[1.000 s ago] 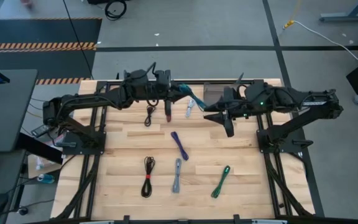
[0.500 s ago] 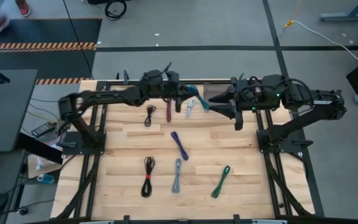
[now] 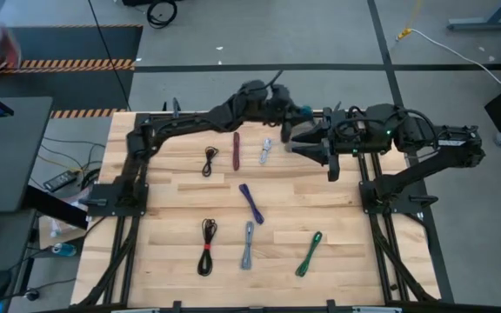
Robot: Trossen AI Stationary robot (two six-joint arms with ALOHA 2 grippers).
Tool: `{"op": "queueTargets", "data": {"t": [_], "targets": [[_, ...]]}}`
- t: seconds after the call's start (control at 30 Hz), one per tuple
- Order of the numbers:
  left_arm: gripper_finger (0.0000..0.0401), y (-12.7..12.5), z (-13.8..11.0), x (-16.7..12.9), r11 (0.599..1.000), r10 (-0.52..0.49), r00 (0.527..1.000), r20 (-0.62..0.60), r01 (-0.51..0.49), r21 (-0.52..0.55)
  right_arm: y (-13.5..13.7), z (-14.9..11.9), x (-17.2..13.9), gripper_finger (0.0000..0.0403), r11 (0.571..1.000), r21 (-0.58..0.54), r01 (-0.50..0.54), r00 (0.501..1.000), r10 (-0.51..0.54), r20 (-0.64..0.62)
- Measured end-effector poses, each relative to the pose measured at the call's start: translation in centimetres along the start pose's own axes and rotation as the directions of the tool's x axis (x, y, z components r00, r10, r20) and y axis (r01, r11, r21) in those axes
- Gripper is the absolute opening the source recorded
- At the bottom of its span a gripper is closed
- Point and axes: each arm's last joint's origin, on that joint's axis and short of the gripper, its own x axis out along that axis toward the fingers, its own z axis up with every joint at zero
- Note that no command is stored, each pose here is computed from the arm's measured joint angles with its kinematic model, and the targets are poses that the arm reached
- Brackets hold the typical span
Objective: Pick and place USB-C Cables
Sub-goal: Put the black and blue charger cable into the black bin
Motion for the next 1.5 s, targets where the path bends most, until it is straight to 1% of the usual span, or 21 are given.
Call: {"op": "queueTargets", "data": {"t": [0.07, 0.17, 0.27, 0.37, 0.47, 0.57, 0.63, 0.8, 0.93, 1.03, 1.1, 1.27, 1.37, 1.5], "targets": [[0.0038, 0.6, 0.5, 0.8, 1.000, -0.012, 1.000, 0.021, 0.012, 0.000, 0.0, 0.0, 0.0, 0.0152, 1.000, -0.004, 0.000, 1.000, 0.000, 0.002], [0.0038, 1.7, 0.1, 1.6, 0.999, -0.036, 0.999, 0.026, 0.037, -0.036, 0.0, 0.1, 0.0, 0.0152, 1.000, -0.011, -0.003, 1.000, 0.003, 0.009], [0.0038, 2.8, -0.9, 1.9, 0.995, -0.010, 1.000, 0.006, 0.011, -0.096, 0.2, 0.2, 0.0, 0.0152, 1.000, -0.023, -0.013, 1.000, 0.014, 0.020], [0.0038, 4.0, -1.9, 2.1, 0.988, 0.027, 1.000, 0.015, -0.024, -0.154, 0.4, 0.4, 0.0, 0.0152, 0.999, -0.044, -0.026, 0.999, 0.028, 0.040], [0.0038, 5.0, -2.3, 2.5, 0.973, 0.035, 0.994, 0.102, -0.011, -0.232, 0.6, 0.4, -0.1, 0.0152, 0.998, -0.052, -0.033, 0.998, 0.035, 0.046], [0.0038, 5.8, -2.9, 2.7, 0.946, 0.105, 0.981, 0.164, -0.048, -0.320, 0.7, 0.4, -0.1, 0.0152, 0.998, -0.054, -0.038, 0.998, 0.040, 0.049], [0.0038, 6.1, -3.1, 2.7, 0.933, 0.165, 0.972, 0.165, -0.100, -0.346, 0.7, 0.4, -0.1, 0.0152, 0.998, -0.053, -0.039, 0.998, 0.042, 0.049], [0.0038, 5.3, -3.4, 3.2, 0.922, 0.286, 0.945, 0.160, -0.226, -0.314, 0.7, 0.4, -0.1, 0.0152, 0.998, -0.047, -0.037, 0.998, 0.039, 0.051], [0.0038, 4.9, -4.2, 3.5, 0.889, 0.384, 0.918, 0.103, -0.337, -0.309, 0.7, 0.4, -0.1, 0.0152, 0.998, -0.043, -0.037, 0.998, 0.039, 0.052], [0.0038, 4.7, -4.9, 3.8, 0.864, 0.439, 0.893, 0.096, -0.390, -0.319, 0.7, 0.4, -0.1, 0.0152, 0.998, -0.044, -0.037, 0.998, 0.039, 0.053], [0.0038, 4.4, -4.9, 3.9, 0.850, 0.462, 0.881, 0.101, -0.407, -0.335, 0.7, 0.5, -0.1, 0.0152, 0.998, -0.045, -0.038, 0.998, 0.040, 0.056], [0.0038, 3.8, -5.1, 4.1, 0.838, 0.492, 0.866, 0.092, -0.443, -0.318, 0.7, 0.5, -0.1, 0.0152, 0.998, -0.045, -0.038, 0.997, 0.041, 0.058], [0.0038, 3.4, -5.2, 4.3, 0.837, 0.481, 0.872, 0.088, -0.428, -0.340, 0.7, 0.5, -0.1, 0.0152, 0.998, -0.045, -0.038, 0.997, 0.041, 0.058], [0.0038, 3.3, -6.7, 4.9, 0.832, 0.453, 0.891, 0.044, -0.405, -0.379, 0.7, 0.5, -0.1, 0.0152, 0.998, -0.045, -0.040, 0.997, 0.042, 0.058]]}}
